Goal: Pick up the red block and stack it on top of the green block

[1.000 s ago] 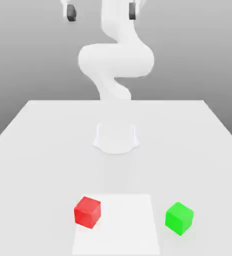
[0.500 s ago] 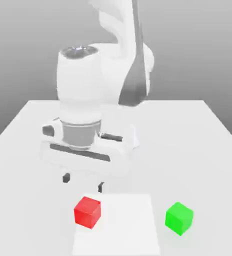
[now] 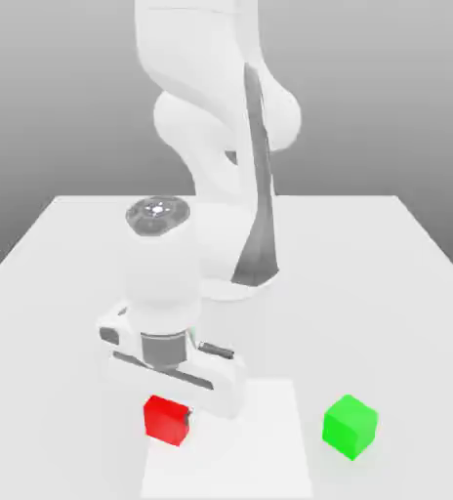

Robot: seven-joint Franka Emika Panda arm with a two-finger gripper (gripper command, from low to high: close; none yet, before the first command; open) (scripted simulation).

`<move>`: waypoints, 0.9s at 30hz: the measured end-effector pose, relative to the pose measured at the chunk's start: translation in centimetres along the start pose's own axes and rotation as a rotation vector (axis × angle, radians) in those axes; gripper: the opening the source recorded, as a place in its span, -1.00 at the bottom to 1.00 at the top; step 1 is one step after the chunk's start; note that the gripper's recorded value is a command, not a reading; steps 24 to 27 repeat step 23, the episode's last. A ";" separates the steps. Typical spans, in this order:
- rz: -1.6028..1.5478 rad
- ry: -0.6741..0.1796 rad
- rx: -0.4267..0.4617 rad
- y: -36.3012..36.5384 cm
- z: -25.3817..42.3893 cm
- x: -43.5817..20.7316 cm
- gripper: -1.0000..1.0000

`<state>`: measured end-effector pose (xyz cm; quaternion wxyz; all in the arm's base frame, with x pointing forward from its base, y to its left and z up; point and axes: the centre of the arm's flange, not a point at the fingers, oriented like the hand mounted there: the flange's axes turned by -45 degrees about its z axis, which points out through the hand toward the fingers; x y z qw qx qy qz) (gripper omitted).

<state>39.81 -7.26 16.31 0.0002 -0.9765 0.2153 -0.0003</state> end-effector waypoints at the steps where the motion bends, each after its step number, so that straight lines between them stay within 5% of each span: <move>1: 0.000 0.000 0.000 0.0 -1.0 0.0 -1.00; 4: -0.005 0.000 0.000 -0.3 -3.9 -0.1 -1.00; 14: -0.365 0.000 0.001 -21.9 -7.7 -10.1 -1.00; 19: -0.337 0.001 0.000 -21.7 -2.9 -9.4 -1.00; 20: -0.337 0.001 0.000 -21.6 -2.1 -9.5 1.00; 27: -0.337 0.001 0.000 -21.6 -2.1 -9.5 1.00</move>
